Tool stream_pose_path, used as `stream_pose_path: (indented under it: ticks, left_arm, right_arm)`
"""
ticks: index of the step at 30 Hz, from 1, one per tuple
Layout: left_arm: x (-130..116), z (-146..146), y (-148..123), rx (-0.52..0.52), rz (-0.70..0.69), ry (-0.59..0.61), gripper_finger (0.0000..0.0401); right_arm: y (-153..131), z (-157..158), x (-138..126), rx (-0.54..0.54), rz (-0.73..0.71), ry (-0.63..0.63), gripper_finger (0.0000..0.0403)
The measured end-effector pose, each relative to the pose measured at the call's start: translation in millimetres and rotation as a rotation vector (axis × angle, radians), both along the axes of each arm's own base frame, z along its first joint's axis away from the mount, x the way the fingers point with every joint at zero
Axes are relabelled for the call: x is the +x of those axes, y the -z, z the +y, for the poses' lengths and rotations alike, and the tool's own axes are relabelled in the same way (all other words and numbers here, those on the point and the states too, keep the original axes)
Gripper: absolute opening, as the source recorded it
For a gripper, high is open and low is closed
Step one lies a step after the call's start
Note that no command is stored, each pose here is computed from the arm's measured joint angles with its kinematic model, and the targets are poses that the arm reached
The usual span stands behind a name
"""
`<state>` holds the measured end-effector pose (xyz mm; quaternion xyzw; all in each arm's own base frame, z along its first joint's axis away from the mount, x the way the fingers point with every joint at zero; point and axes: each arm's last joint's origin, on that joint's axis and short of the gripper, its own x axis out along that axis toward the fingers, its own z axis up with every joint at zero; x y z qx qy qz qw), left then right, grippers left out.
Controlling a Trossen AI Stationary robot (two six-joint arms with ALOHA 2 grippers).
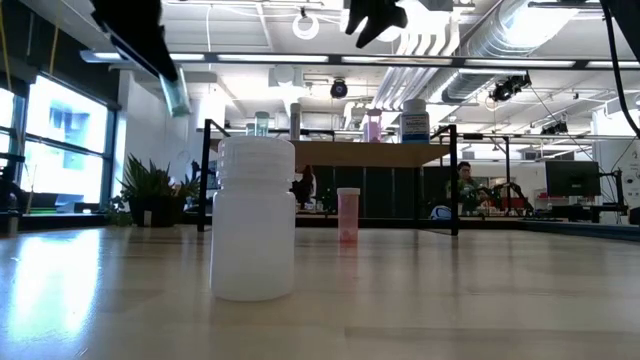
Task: Pick and place medicine bottles onto shelf by color
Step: Put the green pill bottle on the shelf
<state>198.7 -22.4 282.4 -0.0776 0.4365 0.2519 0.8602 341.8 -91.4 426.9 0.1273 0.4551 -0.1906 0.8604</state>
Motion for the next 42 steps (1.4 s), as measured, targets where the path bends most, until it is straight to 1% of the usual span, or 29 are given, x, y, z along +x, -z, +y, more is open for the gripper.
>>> stream_pose_path:
  ticks: [5,13,20,23,27,30,35,39,42]
  left_arm:
    - [-1.4,27.5,-10.2,0.002,-0.007,-0.004,0.0113]
    - [-3.4,68.2,-44.0,0.079,-0.042,-0.029,0.0113]
    - [-13.7,100.2,-69.3,0.164,-0.060,-0.107,0.0113]
    - [-16.0,113.2,-81.9,0.200,-0.067,-0.140,0.0113]
    - [-17.8,131.3,-98.6,0.216,-0.094,-0.212,0.0113]
    - [-16.2,144.9,-105.8,0.193,-0.111,-0.242,0.0113]
    - [-6.6,164.6,-110.4,0.107,-0.153,-0.270,0.0113]
    - [2.6,174.6,-103.7,0.033,-0.100,-0.287,0.0113]
    - [9.1,179.0,-93.5,-0.020,-0.034,-0.290,0.0113]
  right_arm:
    - [-0.6,-0.2,0.9,-0.016,-0.006,-0.021,0.0202]
    - [-1.3,-0.8,1.7,-0.058,-0.002,-0.067,0.0202]
    - [-1.5,-3.9,0.8,-0.151,0.035,-0.097,0.0202]
    - [-1.5,-7.1,-0.1,-0.176,0.048,-0.126,0.0202]
    - [-1.5,-14.0,-2.2,-0.194,0.060,-0.137,0.0202]
    - [-1.5,-20.5,-4.3,-0.199,0.064,-0.127,0.0202]
    - [-1.5,-32.1,-8.4,-0.198,0.068,-0.093,0.0202]
    - [-1.5,-38.9,-11.0,-0.197,0.070,-0.072,0.0202]
    - [-1.5,-41.9,-12.2,-0.192,0.068,-0.056,0.0202]
